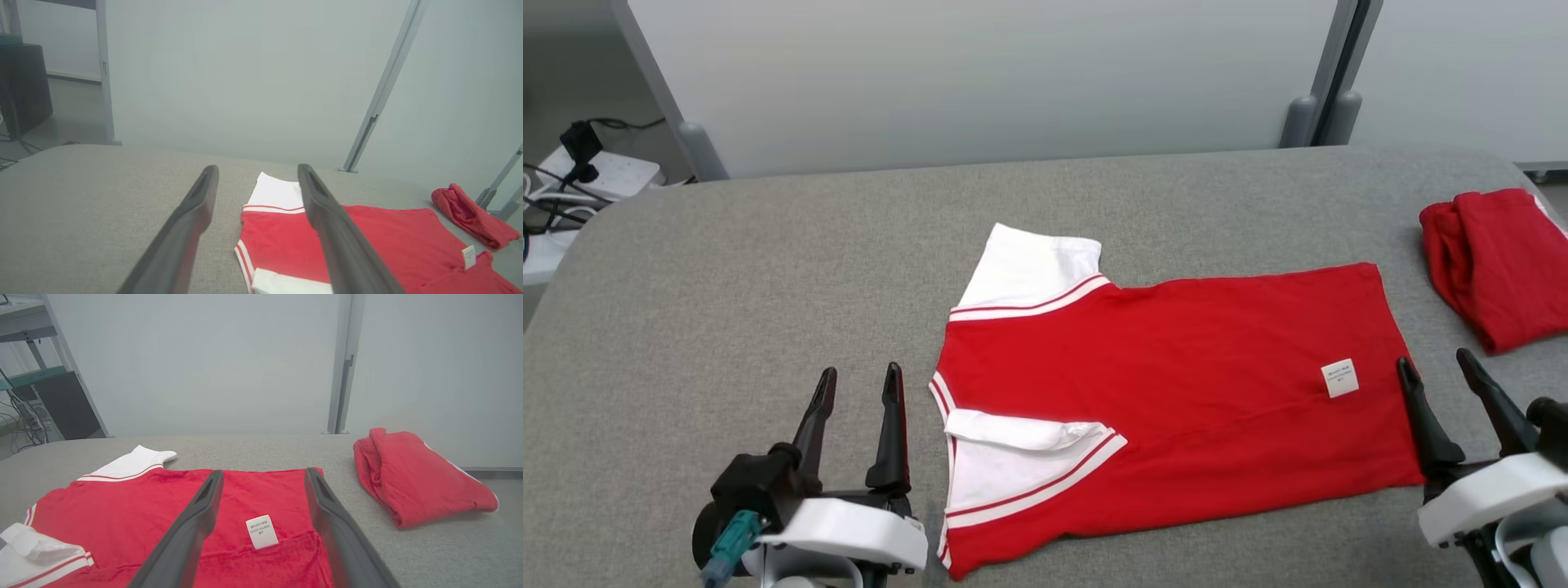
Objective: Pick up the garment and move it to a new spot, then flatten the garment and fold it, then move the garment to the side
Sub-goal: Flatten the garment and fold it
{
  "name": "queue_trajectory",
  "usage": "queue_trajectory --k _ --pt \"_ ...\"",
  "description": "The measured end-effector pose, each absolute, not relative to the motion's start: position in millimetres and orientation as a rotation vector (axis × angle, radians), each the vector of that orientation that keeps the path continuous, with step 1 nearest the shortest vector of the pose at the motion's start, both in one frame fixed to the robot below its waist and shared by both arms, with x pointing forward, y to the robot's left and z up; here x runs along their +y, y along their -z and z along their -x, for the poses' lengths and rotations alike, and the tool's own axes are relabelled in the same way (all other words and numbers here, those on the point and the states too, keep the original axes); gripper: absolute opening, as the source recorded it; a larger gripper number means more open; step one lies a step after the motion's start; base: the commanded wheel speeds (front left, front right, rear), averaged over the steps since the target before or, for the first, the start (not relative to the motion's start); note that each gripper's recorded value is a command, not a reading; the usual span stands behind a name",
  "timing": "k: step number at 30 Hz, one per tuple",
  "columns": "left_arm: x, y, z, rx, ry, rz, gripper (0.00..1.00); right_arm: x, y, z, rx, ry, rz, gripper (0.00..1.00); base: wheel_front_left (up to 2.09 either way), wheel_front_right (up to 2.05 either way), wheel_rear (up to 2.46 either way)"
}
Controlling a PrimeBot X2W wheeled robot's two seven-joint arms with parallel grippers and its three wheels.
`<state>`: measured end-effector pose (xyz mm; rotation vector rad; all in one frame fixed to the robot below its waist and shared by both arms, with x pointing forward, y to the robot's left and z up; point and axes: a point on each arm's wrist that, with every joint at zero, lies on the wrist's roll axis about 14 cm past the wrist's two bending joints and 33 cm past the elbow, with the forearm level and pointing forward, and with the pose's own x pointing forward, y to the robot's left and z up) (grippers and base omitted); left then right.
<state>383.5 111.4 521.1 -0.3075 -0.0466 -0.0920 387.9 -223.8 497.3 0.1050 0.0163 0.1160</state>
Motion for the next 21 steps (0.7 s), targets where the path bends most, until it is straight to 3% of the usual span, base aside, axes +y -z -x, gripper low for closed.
queue_trajectory --k 9,21 --pt "114.2 -521.0 -365.4 -0.076 0.111 0.292 1.00 -225.1 -486.0 -358.1 0.025 -0.078 -0.121 1.00 0.00 0.00 0.00" --pt "116.0 -508.5 -369.6 -0.051 0.116 0.264 1.00 -233.0 -483.5 -355.0 0.031 -0.056 -0.120 1.00 0.00 0.00 0.00"
